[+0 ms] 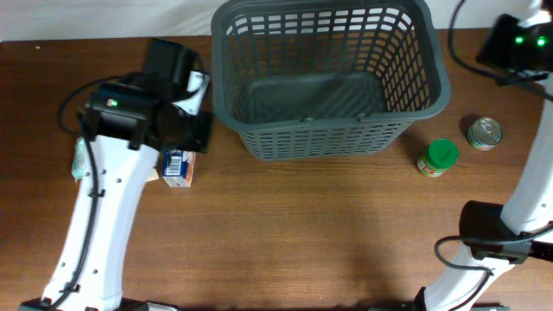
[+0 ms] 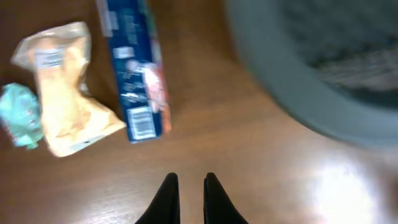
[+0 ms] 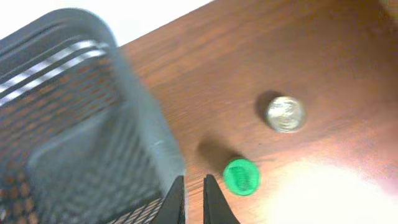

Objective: Pack container

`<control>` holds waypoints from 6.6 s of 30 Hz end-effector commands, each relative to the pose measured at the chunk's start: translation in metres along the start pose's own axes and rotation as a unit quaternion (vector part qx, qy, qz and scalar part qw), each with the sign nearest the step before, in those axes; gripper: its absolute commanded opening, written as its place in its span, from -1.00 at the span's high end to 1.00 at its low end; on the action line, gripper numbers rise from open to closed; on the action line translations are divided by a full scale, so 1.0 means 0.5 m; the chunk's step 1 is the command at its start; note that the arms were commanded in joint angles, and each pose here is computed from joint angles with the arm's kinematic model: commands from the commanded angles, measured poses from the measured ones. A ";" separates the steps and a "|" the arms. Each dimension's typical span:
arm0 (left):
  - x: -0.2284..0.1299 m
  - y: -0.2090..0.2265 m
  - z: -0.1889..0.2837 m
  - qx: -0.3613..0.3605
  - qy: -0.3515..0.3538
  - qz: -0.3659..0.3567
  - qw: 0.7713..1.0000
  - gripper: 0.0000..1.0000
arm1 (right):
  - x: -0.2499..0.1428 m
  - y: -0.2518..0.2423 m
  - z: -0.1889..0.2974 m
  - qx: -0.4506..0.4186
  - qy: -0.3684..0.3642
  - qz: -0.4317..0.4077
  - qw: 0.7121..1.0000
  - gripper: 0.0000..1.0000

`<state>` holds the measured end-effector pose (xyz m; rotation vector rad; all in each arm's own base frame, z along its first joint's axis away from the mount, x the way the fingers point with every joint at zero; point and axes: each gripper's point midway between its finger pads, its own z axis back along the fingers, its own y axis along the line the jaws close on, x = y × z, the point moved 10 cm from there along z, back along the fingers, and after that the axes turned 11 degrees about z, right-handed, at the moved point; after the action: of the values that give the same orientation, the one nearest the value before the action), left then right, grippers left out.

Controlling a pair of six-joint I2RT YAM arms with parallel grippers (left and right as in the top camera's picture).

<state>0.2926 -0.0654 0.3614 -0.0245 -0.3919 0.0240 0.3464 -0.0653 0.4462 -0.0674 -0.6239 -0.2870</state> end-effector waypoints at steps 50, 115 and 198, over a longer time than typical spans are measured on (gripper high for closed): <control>0.066 0.190 -0.043 0.069 -0.036 0.216 0.973 0.63 | -0.002 0.068 -0.302 0.149 0.150 0.067 0.975 0.92; 0.121 0.162 -0.544 -0.020 0.204 -0.067 0.977 0.96 | -0.065 -0.364 0.096 -0.132 -0.031 -0.253 0.958 -0.97; 0.035 0.397 -0.344 0.091 0.164 0.114 0.976 -1.00 | -0.065 -0.364 0.096 -0.132 -0.031 -0.253 0.958 -0.98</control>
<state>0.3634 0.1246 0.2245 0.1386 -0.0752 0.2445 0.2430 -0.2238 0.4629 -0.1837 -0.6628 -0.8564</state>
